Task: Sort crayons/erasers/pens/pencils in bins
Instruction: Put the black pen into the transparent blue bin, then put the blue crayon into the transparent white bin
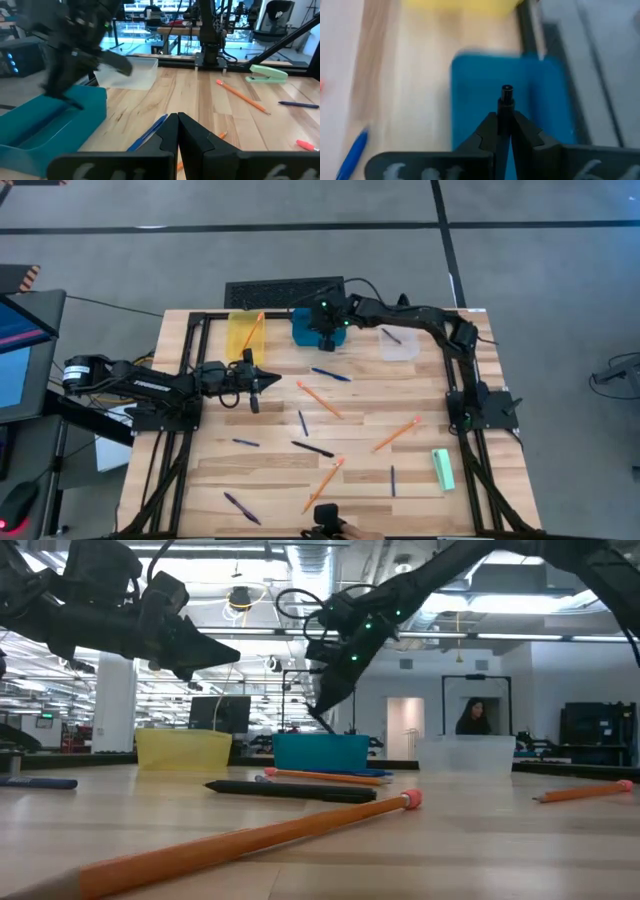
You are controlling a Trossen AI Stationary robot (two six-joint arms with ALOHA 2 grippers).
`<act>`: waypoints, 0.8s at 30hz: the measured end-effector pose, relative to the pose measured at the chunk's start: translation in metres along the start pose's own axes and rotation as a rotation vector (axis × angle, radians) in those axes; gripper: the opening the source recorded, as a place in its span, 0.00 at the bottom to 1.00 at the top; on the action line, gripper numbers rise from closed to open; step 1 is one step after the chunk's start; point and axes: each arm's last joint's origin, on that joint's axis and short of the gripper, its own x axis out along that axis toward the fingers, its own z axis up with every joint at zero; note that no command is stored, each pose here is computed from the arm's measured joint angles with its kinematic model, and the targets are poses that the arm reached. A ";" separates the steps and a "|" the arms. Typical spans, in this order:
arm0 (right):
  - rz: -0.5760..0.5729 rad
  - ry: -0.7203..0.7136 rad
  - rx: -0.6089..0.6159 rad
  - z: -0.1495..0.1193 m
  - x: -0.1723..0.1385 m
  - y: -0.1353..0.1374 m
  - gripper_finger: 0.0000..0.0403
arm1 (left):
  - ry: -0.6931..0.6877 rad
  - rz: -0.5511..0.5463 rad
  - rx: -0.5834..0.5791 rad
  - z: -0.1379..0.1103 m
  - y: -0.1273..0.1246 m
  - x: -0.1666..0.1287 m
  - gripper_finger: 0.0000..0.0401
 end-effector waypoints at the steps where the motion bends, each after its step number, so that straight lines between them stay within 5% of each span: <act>1: -0.002 -0.006 -0.004 0.001 0.002 0.001 0.11 | 0.003 0.000 0.000 0.000 0.000 0.000 0.00; 10: -0.006 -0.020 0.010 0.004 0.002 0.005 0.14 | 0.014 0.002 0.000 -0.001 0.000 0.000 0.00; 24: -0.034 0.009 -0.021 0.005 0.002 0.009 0.38 | 0.020 -0.012 -0.046 -0.002 0.000 0.000 0.00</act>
